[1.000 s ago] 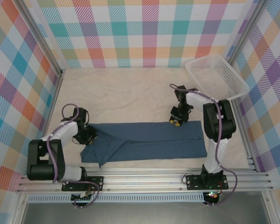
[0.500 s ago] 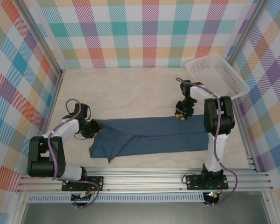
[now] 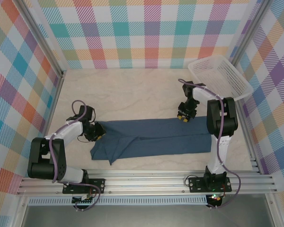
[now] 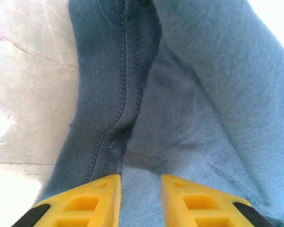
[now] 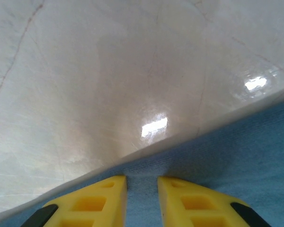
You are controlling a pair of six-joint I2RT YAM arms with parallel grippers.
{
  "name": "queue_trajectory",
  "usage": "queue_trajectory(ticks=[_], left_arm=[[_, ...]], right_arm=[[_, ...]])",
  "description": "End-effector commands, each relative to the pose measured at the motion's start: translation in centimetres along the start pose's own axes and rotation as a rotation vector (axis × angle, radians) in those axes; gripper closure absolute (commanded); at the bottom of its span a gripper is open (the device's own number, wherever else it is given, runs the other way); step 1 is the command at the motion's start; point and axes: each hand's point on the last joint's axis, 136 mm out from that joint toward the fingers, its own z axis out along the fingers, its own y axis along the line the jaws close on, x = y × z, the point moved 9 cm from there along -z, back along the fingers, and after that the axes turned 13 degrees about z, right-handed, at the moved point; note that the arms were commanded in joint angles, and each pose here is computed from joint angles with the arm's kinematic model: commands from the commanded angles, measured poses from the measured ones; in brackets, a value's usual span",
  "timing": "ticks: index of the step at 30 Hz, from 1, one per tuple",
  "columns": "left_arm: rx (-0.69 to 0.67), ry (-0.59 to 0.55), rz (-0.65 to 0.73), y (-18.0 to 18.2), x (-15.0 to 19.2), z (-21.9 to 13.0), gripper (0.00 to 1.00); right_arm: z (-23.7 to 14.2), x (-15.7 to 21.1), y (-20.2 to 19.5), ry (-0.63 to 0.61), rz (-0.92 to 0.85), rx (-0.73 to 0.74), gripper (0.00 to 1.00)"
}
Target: Fold and stack the t-shirts
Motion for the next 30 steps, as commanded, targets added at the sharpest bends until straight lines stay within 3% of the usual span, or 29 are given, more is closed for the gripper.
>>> queue_trajectory(ticks=[1, 8, 16, 23, 30], left_arm=[[-0.020, 0.031, 0.026, 0.3, 1.3, 0.3, 0.71], [-0.024, 0.035, 0.032, 0.1, 1.2, 0.7, 0.73], [-0.014, -0.021, 0.043, -0.7, 0.3, -0.4, 0.89], [-0.035, -0.047, 0.055, -1.0, 0.1, -1.5, 0.97], [-0.068, -0.066, 0.079, -0.9, 0.7, -2.6, 0.95]], right_arm=[[1.3, 0.1, -0.5, 0.016, -0.001, 0.068, 0.74], [1.2, 0.0, -0.4, 0.017, -0.004, 0.069, 0.73], [1.3, 0.0, -0.4, 0.018, -0.004, 0.069, 0.74], [1.4, -0.1, -0.4, 0.018, -0.007, 0.070, 0.74], [1.5, -0.1, -0.3, 0.022, -0.006, 0.069, 0.74]])
